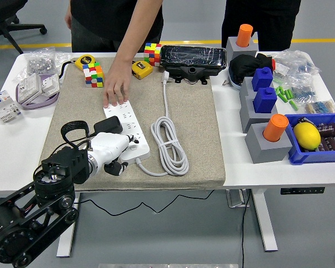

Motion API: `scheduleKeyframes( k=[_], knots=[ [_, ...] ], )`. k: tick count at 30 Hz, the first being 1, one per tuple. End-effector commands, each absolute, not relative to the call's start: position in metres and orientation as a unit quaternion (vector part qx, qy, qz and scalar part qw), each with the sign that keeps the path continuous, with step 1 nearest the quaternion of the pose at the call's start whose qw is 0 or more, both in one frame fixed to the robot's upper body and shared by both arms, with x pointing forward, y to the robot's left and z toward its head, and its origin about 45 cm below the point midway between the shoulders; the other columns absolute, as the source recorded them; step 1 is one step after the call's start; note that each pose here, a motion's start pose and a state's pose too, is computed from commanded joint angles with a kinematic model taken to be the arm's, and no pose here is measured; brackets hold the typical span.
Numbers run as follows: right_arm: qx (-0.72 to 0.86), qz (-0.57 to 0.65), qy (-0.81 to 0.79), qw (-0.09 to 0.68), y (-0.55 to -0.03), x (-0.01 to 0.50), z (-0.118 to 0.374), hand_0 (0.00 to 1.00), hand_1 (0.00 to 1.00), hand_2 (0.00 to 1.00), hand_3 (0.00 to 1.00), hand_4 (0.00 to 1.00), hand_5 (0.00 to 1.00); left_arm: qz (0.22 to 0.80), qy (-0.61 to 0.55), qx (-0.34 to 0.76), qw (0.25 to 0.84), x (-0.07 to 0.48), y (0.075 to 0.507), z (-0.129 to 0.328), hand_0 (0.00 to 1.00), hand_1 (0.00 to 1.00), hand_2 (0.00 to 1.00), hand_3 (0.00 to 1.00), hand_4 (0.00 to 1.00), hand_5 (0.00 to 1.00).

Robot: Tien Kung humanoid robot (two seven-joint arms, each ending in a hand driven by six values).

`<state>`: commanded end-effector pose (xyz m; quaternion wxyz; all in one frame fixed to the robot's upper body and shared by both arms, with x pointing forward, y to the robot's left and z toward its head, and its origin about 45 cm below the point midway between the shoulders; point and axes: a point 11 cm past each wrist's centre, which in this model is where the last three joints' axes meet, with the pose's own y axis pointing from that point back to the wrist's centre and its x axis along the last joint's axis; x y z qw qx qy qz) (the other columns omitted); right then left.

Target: Pick up the plug,place it near the board,insert it into the board,press the button

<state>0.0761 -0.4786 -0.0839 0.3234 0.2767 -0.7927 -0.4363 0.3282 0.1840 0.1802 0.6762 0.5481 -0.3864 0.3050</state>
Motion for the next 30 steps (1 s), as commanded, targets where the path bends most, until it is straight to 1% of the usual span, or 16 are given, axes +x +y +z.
scheduleKeyframes(
  k=[30],
  knots=[
    [0.278, -0.435, -0.795, 0.319, -0.4792, 0.0797, -0.0829, 0.781, 0.722, 0.719, 0.750, 0.998, 0.942, 0.299, -0.382, 0.555, 0.675, 0.3304, 0.1885, 0.1752, 0.160, 0.036, 0.118, 0.852, 0.588, 0.002]
  ],
)
